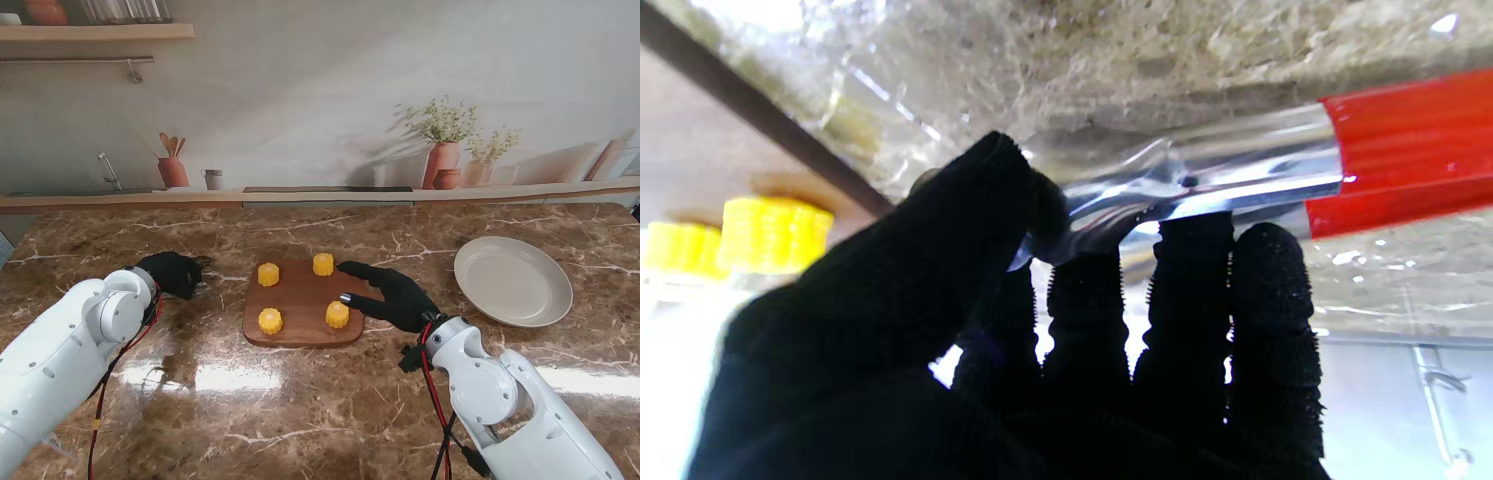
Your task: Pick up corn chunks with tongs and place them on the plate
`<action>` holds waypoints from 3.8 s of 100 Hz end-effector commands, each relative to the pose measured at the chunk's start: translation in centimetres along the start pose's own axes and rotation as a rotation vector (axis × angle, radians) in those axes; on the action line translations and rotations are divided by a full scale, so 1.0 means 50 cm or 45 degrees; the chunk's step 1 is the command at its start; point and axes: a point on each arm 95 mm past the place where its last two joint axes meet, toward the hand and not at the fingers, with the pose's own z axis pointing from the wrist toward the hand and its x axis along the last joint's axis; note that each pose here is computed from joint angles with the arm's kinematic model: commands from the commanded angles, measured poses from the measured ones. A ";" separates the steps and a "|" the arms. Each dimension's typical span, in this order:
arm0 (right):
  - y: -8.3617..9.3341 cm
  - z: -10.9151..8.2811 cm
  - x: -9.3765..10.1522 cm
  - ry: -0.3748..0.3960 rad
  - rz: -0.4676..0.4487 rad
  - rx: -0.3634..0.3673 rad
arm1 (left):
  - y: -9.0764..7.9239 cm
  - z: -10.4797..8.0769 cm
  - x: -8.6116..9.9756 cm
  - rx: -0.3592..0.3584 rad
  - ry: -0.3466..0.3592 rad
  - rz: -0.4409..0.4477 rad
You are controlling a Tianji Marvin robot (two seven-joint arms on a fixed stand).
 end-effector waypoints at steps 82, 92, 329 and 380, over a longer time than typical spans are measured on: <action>0.012 -0.006 0.024 -0.135 0.097 -0.186 | -0.224 -0.211 0.246 0.769 0.344 -0.795; 0.015 -0.009 0.024 -0.155 0.117 -0.211 | -0.229 -0.213 0.300 0.784 0.443 -0.897; 0.029 0.001 0.017 -0.147 0.789 -0.559 | -0.155 -0.154 0.552 0.508 0.840 -1.602; 0.028 -0.003 0.009 -0.101 0.650 -0.496 | -0.156 -0.154 0.549 0.522 0.746 -1.628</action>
